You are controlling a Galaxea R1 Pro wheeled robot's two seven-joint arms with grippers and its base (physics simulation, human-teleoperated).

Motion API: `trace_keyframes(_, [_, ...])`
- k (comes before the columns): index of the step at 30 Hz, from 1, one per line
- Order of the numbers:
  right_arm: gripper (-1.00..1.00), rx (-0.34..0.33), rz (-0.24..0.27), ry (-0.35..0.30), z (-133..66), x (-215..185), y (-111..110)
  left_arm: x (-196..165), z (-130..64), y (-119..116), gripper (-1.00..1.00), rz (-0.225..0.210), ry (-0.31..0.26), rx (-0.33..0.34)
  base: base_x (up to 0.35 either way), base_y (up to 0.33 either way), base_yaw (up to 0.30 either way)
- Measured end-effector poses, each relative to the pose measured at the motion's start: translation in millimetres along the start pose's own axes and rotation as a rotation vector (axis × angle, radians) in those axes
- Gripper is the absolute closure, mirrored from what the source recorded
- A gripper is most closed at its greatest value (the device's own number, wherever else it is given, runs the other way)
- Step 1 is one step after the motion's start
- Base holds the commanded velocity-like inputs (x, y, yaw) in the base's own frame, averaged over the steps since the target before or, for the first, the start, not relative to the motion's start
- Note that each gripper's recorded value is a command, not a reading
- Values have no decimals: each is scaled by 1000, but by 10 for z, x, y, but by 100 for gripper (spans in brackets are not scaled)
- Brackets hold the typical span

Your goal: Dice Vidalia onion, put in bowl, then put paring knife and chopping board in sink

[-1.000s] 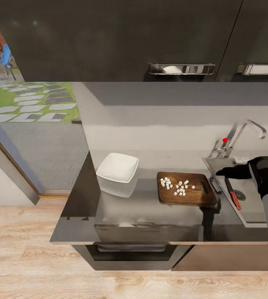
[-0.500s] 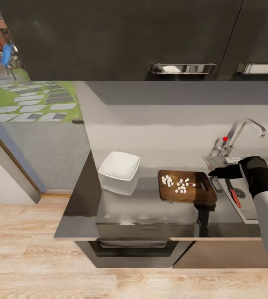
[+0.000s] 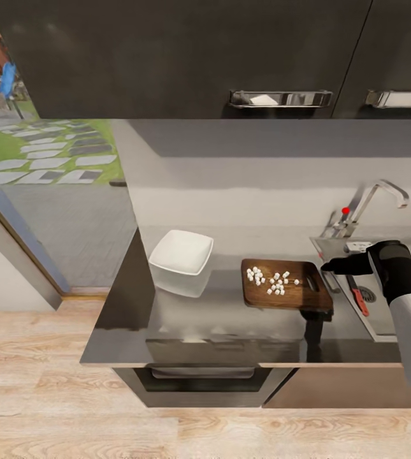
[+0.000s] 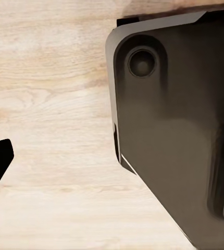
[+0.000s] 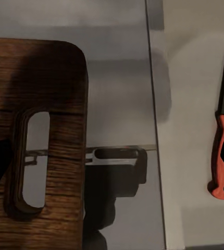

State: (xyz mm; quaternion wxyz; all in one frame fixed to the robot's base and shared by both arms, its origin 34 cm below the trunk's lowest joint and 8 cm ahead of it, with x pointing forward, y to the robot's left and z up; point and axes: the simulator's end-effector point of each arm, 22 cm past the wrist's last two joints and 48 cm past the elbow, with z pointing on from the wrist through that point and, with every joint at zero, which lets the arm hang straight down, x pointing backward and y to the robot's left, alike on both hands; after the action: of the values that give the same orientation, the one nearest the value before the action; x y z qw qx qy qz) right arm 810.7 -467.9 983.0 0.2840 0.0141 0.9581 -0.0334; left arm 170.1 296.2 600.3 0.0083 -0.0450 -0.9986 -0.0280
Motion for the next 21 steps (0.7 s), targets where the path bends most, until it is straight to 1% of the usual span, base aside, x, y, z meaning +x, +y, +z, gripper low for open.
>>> trace_keyframes(21, [-100,-3,-3,38,208,157,32,136,20,-1,-100,2,34,2,0,0,0])
